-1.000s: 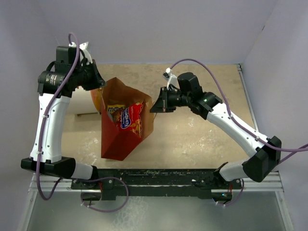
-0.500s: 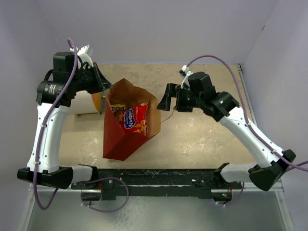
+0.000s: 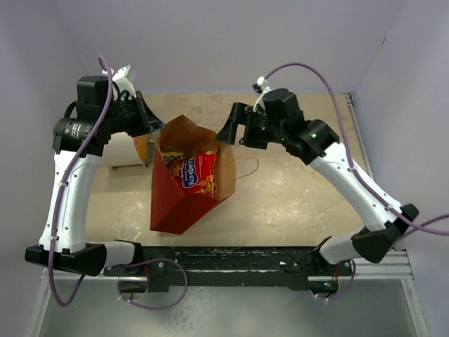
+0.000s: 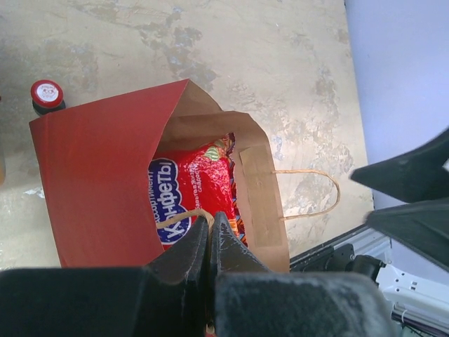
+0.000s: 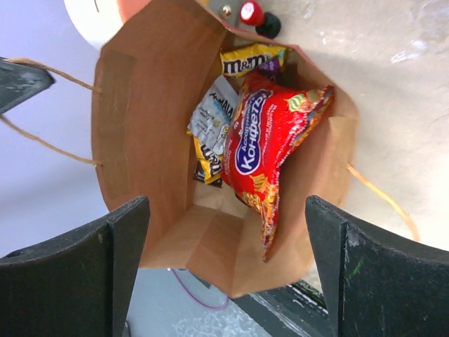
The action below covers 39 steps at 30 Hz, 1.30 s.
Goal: Take the snacks out of the paper bag
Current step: Adjust the paper bag at the center of the board, then take out the snack from the paper bag.
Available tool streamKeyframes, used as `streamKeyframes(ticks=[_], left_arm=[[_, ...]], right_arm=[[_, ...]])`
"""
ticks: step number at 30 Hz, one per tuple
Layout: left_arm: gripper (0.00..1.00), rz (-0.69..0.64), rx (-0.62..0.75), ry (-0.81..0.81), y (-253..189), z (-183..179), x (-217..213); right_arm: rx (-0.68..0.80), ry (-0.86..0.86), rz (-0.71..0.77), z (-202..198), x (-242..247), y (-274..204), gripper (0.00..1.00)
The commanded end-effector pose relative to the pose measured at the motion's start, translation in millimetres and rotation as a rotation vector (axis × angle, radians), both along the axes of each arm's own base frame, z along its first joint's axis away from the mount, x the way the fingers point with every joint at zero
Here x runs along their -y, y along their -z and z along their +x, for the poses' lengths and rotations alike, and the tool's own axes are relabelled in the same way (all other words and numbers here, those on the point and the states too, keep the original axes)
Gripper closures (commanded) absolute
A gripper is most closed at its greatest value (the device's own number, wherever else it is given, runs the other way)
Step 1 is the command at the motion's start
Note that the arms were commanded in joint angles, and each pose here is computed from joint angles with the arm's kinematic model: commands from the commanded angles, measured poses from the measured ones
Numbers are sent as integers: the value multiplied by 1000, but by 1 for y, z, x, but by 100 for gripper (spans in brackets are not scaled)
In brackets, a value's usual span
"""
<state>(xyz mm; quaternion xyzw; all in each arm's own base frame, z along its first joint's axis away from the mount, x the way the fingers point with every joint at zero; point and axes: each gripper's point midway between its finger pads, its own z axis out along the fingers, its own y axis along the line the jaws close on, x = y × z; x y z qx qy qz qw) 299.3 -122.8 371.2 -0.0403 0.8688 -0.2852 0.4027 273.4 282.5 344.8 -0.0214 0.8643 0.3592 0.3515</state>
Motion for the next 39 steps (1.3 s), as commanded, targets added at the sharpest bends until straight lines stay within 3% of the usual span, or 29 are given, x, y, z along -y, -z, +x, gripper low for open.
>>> streamKeyframes(ticks=[1, 13, 27, 34, 39], left_arm=[[100, -41, 72, 23, -19, 4, 6], [100, -66, 36, 34, -11, 5, 11], [100, -125, 11, 56, -10, 1, 20], [100, -127, 4, 59, -8, -2, 20], [100, -125, 6, 67, -10, -3, 20]], right_arm=[[-74, 5, -5, 7, -27, 20, 8], [-301, -15, -37, 14, -63, 105, 18], [-405, -9, -111, 9, -106, 172, 33], [-418, -21, -93, 13, -127, 176, 55], [-402, -39, -62, 11, -130, 159, 78]])
